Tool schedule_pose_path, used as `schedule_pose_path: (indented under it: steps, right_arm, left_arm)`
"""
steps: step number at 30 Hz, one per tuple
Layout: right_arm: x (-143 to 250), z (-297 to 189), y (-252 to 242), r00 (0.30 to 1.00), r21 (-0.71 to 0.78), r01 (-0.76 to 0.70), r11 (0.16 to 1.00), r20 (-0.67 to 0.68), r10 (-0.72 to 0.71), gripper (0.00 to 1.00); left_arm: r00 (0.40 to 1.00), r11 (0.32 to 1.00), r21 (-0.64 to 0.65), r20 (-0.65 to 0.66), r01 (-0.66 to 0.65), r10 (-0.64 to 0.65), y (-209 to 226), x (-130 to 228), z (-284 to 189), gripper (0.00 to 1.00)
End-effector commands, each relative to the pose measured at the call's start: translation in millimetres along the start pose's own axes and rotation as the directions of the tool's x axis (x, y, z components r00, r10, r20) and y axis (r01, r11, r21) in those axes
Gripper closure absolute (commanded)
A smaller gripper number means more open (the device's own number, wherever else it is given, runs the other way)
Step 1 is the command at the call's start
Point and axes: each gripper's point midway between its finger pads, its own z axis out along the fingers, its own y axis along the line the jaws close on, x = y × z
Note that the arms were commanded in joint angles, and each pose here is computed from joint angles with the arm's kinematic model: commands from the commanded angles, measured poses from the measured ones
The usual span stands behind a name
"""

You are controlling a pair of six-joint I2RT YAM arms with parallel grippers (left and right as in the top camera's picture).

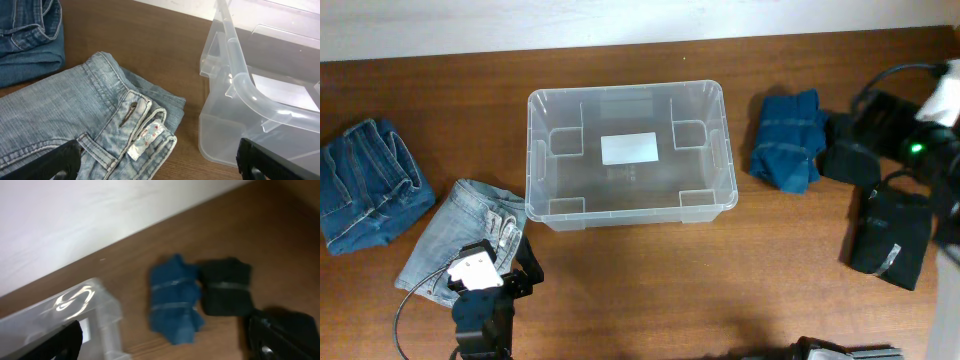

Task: Pack container
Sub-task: 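Reach the right gripper to the taped teal bundle and grasp it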

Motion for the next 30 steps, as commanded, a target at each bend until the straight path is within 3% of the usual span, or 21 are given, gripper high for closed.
schedule_pose_path:
  steps: [1,5,11,19,25,30]
  right_arm:
    - [-8,12,-40,0.997,0.095,-0.077,0.993,-0.005,0.077,0.02]
    - [-8,27,-63,0.992,0.128,-0.115,0.985,-0.031,0.12,0.02]
    - [3,73,-45,0.987,-0.045,0.073,0.996,-0.139,-0.079,0.02]
    - [48,148,-50,0.936,-0.198,0.07,0.978,-0.326,-0.133,0.0]
    - [79,179,-46,0.889,-0.272,0.082,0.959,-0.415,-0.194,0.1]
    - [99,196,-41,0.852,-0.319,0.127,0.939,-0.45,-0.268,0.07]
  left_arm:
    - [1.0,1.0,0.013,-0.006,0.003,-0.003,-1,5,1,0.0]
    - [1.0,1.0,0.013,-0.007,0.003,-0.003,-1,5,1,0.01]
    - [1.0,1.0,0.013,-0.006,0.003,-0.003,-1,5,1,0.01]
    - [1.0,1.0,0.013,-0.006,0.003,-0.003,-1,5,1,0.01]
    - [1.0,1.0,0.013,-0.006,0.003,-0.003,-1,5,1,0.01]
    - [1.0,1.0,0.013,-0.006,0.003,-0.003,-1,5,1,0.0]
